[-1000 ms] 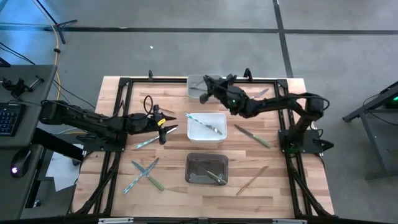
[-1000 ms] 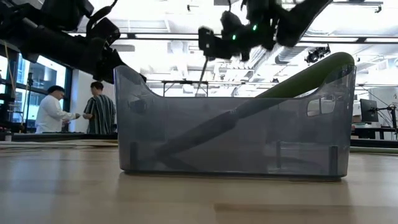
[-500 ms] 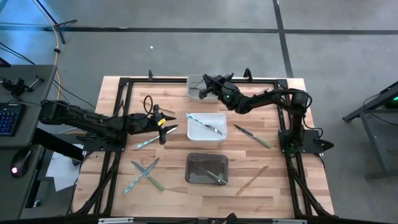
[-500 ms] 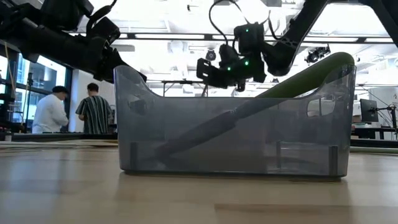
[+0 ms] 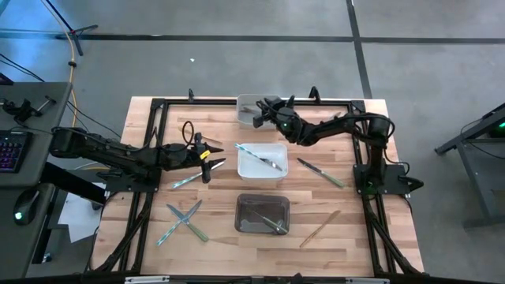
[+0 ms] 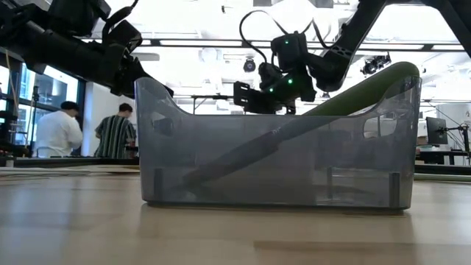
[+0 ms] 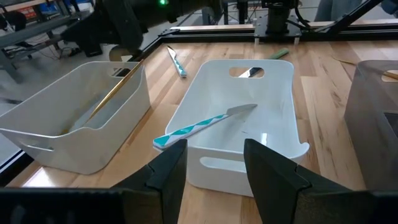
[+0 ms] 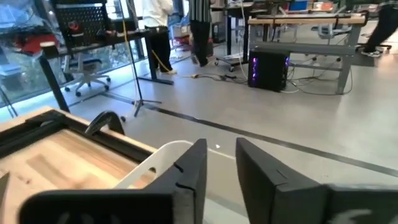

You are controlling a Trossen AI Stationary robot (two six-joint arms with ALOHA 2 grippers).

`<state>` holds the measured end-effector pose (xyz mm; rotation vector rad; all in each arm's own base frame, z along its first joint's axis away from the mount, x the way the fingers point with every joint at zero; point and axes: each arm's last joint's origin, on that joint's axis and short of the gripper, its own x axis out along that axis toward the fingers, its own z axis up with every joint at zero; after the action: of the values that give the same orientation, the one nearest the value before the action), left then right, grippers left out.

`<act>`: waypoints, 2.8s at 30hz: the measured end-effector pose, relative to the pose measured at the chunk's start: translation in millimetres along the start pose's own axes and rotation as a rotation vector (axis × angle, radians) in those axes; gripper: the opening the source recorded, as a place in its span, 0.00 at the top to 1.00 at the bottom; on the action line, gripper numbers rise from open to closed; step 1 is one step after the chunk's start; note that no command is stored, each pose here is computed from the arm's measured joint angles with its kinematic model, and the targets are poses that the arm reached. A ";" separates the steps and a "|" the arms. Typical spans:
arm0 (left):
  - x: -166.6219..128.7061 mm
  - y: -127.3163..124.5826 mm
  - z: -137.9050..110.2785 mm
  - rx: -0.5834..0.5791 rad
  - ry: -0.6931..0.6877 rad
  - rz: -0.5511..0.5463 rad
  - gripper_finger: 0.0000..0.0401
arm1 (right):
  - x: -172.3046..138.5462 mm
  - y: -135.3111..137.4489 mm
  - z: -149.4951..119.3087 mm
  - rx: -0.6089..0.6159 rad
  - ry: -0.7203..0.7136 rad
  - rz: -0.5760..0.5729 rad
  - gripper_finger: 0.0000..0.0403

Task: Sort silverware by color (type)
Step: Put the white-blue table knife into the white bin

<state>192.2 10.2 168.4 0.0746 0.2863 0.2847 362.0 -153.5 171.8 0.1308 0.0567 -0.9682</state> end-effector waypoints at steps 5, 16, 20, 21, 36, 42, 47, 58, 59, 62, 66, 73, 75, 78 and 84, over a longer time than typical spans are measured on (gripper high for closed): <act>0.0 0.0 -0.1 0.000 0.001 0.000 0.62 | -4.6 3.0 -1.3 -0.031 0.049 0.006 0.72; 0.0 -0.3 -2.2 0.006 0.022 -0.010 0.62 | -35.1 -6.6 47.2 -0.152 0.163 0.064 0.69; 0.0 -0.5 -2.2 0.008 0.021 -0.016 0.62 | -55.6 -13.3 67.2 -0.254 0.233 0.134 0.78; 0.0 -0.5 -2.1 0.008 0.021 -0.017 0.62 | -59.6 -13.7 71.1 -0.273 0.236 0.155 0.82; 1.1 -4.1 -6.0 0.014 0.162 -0.098 0.64 | -110.6 -54.1 8.6 -0.154 -0.039 0.547 0.99; -2.9 -17.3 7.3 -0.016 0.409 -0.157 0.70 | -131.1 -66.0 12.4 -0.147 -0.062 0.551 1.00; -16.9 -27.9 12.2 -0.109 0.634 -0.157 0.71 | -143.5 -64.8 18.3 -0.160 -0.053 0.581 1.00; -46.2 -61.3 -1.1 -0.156 0.833 -0.200 0.62 | -160.8 -50.5 11.0 -0.214 0.028 0.673 1.00; -47.9 -64.7 -1.8 -0.159 0.837 -0.208 0.61 | -161.9 -49.4 10.3 -0.217 0.033 0.680 1.00; -53.2 -72.8 -4.0 -0.179 0.854 -0.219 0.59 | -164.5 -46.7 9.6 -0.224 0.033 0.695 1.00; -57.9 -82.4 -8.7 -0.200 0.885 -0.219 0.57 | -167.1 -44.2 9.0 -0.229 0.031 0.689 1.00; -53.5 -93.2 -16.9 -0.301 0.951 -0.197 0.57 | -168.9 -42.5 8.2 -0.233 0.035 0.685 1.00; -50.8 -98.1 -18.2 -0.318 0.964 -0.234 0.57 | -169.1 -42.3 7.9 -0.234 0.037 0.685 1.00; -46.4 -104.5 -21.9 -0.324 0.974 -0.260 0.57 | -169.2 -42.2 8.0 -0.234 0.037 0.685 1.00; -41.6 -105.8 -35.1 -0.271 1.030 -0.189 0.57 | -169.2 -42.2 8.0 -0.234 0.037 0.685 1.00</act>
<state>172.0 -101.8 134.0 -0.3809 1.2653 0.1497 231.3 -39.9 194.1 -0.0498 0.1474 -0.2708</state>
